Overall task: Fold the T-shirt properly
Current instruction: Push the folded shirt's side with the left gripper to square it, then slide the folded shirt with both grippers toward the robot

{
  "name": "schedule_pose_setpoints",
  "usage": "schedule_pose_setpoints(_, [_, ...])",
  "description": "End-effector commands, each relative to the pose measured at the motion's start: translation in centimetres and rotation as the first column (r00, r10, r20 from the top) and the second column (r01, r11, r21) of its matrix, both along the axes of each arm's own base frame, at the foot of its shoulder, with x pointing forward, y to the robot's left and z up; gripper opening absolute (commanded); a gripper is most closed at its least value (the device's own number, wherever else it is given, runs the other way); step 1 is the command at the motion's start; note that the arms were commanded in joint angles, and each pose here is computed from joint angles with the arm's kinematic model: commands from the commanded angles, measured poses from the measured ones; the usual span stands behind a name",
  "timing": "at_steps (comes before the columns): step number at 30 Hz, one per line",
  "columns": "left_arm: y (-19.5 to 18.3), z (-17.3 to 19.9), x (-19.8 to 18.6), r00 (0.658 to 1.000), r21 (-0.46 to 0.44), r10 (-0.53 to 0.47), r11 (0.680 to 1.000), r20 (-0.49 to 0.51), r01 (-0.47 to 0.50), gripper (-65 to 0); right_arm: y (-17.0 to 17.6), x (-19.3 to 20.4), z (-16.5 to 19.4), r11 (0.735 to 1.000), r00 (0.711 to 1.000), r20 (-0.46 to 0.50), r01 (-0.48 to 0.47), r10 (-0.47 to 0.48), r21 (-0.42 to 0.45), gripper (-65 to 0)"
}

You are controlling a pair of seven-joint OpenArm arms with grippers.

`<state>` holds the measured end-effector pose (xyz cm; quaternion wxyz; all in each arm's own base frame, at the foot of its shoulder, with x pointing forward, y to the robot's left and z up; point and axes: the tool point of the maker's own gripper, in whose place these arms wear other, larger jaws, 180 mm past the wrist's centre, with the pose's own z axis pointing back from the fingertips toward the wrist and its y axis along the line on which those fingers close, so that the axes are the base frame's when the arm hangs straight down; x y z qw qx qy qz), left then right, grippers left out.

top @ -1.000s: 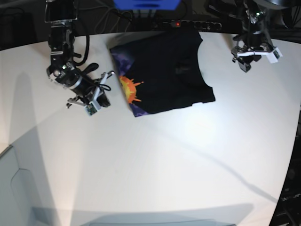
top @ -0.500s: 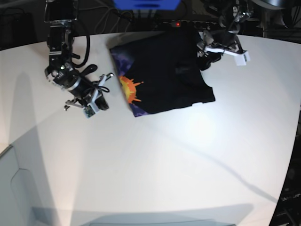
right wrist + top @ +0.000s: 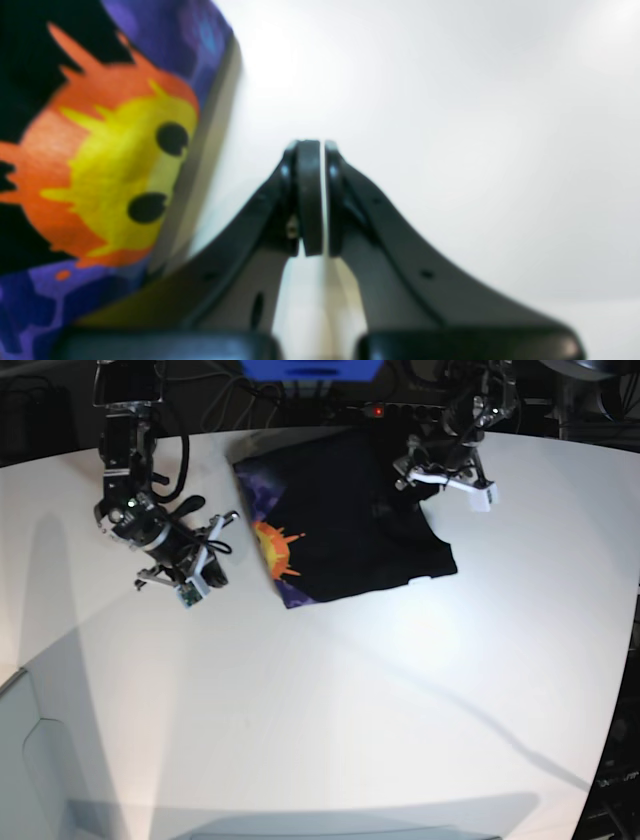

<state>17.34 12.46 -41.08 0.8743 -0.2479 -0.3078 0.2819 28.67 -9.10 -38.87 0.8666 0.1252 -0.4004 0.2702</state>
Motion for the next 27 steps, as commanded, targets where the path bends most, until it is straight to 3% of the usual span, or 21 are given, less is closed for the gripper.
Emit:
schedule_pose_setpoints(1, [-0.4, -0.3, -0.3, 1.0, -0.005, -0.022, 1.0, -0.019, 0.022, -29.8, 0.4, 0.7, 1.5, 0.999, 0.998, 0.054, -0.031, 0.03, 0.017, -65.0])
schedule_pose_setpoints(5, [-2.5, -0.9, -0.2, 0.993, -0.014, -0.118, 0.993, -0.026, 0.118, -30.0, 0.4, 0.6, 1.4, 0.999, 0.998, 0.052, -0.031, 0.03, 0.017, -65.0])
schedule_pose_setpoints(7, [-3.0, -1.1, -0.1, 0.988, -0.012, -0.149, 0.989, -0.029, 0.149, -33.9, 0.4, 0.6, 1.4, 0.999, 0.998, 0.052, -0.031, 0.03, 0.017, -65.0])
schedule_pose_setpoints(10, [-3.1, -1.3, -0.2, 0.985, -0.006, -0.168, 0.986, -0.034, 0.168, -46.4, 0.4, 0.6, 1.4, 0.999, 0.998, 0.051, -0.031, 0.03, 0.017, -65.0])
schedule_pose_setpoints(13, [-2.7, -1.2, 0.4, 0.984, 0.007, -0.175, 0.984, -0.025, 0.176, -65.0, 0.4, 0.6, 1.4, 0.999, 0.998, 0.052, -0.032, 0.031, 0.016, -65.0])
schedule_pose_setpoints(18, [-1.6, -1.0, 2.3, 0.969, 0.073, -0.247, 0.966, -0.005, 0.246, -65.0, -0.5, 0.8, 1.5, 1.0, 0.998, 0.055, -0.006, 0.006, 0.01, -65.0])
schedule_pose_setpoints(22, [-2.7, -0.7, 4.4, 0.91, 0.146, -0.414, 0.901, 0.012, 0.408, -65.0, -2.5, 1.4, 1.9, 0.999, 0.996, 0.068, 0.054, -0.055, 0.006, -65.0])
schedule_pose_setpoints(27, [-5.0, -0.8, 7.8, 0.762, 0.276, -0.647, 0.731, -0.008, 0.624, -65.0, -5.3, 1.8, 2.3, 0.991, 0.987, 0.083, 0.135, -0.135, -0.002, -65.0])
